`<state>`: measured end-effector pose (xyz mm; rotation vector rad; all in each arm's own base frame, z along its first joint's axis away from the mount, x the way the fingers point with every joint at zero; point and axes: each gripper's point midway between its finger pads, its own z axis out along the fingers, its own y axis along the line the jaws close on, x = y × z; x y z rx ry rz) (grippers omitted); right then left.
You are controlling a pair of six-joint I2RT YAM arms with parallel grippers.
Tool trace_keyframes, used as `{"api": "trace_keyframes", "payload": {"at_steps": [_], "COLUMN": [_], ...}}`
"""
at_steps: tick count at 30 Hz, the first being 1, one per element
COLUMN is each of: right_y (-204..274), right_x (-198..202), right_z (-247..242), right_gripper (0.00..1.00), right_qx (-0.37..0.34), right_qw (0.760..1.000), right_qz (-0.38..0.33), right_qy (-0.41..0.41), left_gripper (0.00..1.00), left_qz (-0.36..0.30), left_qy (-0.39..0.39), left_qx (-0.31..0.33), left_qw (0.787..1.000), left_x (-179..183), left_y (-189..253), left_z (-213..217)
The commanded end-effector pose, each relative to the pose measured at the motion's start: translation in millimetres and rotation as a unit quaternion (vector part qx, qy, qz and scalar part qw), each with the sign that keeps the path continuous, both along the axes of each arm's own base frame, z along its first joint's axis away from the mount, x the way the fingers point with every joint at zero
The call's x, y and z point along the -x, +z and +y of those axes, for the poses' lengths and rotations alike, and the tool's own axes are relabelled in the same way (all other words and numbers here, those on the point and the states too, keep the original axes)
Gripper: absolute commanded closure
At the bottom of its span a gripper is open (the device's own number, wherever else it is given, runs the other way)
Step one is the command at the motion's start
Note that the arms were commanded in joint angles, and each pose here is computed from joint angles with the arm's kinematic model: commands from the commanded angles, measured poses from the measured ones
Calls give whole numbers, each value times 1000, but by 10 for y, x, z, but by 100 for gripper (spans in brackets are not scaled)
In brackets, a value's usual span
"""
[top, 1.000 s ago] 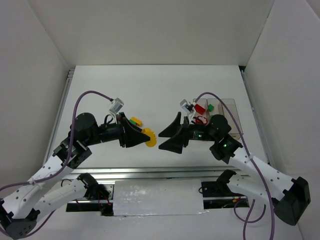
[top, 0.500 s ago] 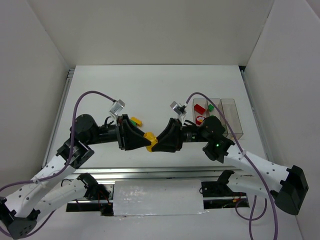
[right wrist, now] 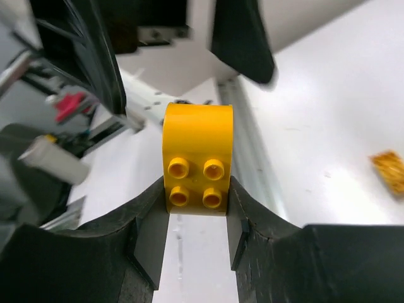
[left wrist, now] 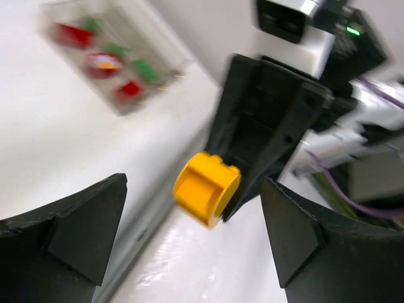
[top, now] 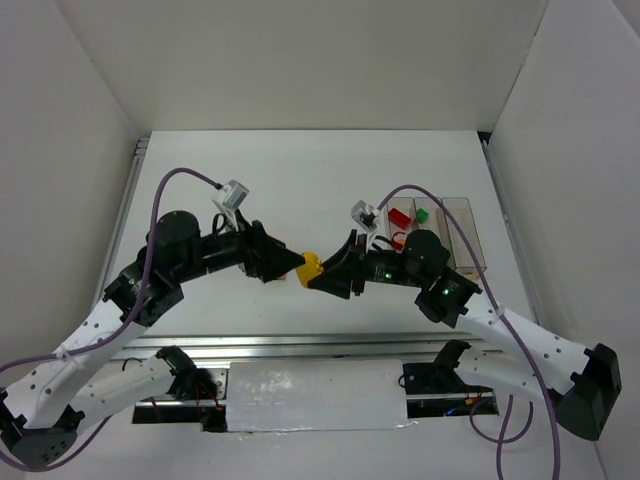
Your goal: Sort the legos into containers by color
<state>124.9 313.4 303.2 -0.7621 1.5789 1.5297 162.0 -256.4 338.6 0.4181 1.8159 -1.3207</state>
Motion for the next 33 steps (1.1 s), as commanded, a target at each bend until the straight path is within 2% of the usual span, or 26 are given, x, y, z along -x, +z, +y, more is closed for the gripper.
{"api": "trace_keyframes", "payload": {"at_steps": [1,2,5,6,8,10,11,12,14,15,18,20,22,23,26,33], "right_y": [-149,-341,-660,-717,-785,-895,-910,-979,-919,-980,-1009,-1045,-1138,-1241,-1346,-1680], "right_x": [-417,-675,-1120,-1393,-1734,-1974,-2042,-2129,-2211,-2252,-2339,-2379,-2419,-2455,-2503,-2511], "right_z": [-265,-474,-939,-1292,-1749,-2304,-2466,-2752,-3037,-3219,-3567,-3656,-3827,-3837,-4034,-4101], "right_gripper": [100,100,100,100,100,100,100,100,100,100,100,100,100,100,100,100], "right_qx": [42,73,111,116,136,162,166,171,179,187,183,173,170,179,176,191], "right_qw": [993,984,957,934,887,822,804,775,736,711,661,648,619,614,577,557], "right_qz": [-24,-4,48,69,104,155,167,190,199,213,241,261,296,310,347,389], "right_qy": [-110,-165,-265,-329,-429,-523,-546,-579,-622,-643,-686,-694,-708,-703,-719,-708], "left_gripper": [0,0,0,1,0,0,1,0,0,0,0,1,0,0,1,1], "left_qz": [11,4,27,24,29,28,29,27,37,35,17,20,29,31,31,37], "left_qy": [143,203,293,332,347,344,341,341,336,334,306,304,311,311,312,333], "left_qx": [-98,-115,-196,-220,-253,-276,-283,-281,-290,-283,-264,-269,-280,-281,-280,-287], "left_qw": [985,972,935,917,903,897,896,897,895,898,915,914,908,907,907,898], "left_x": [-415,-555,-654,-707,-654,-591,-564,-524,-487,-466,-439,-435,-437,-435,-431,-417], "left_y": [-94,4,-202,-257,-451,-673,-758,-792,-998,-983,-896,-935,-996,-1004,-1019,-1032], "left_z": [342,513,929,1102,1263,1344,1369,1399,1408,1407,1302,1302,1335,1338,1331,1399]}}
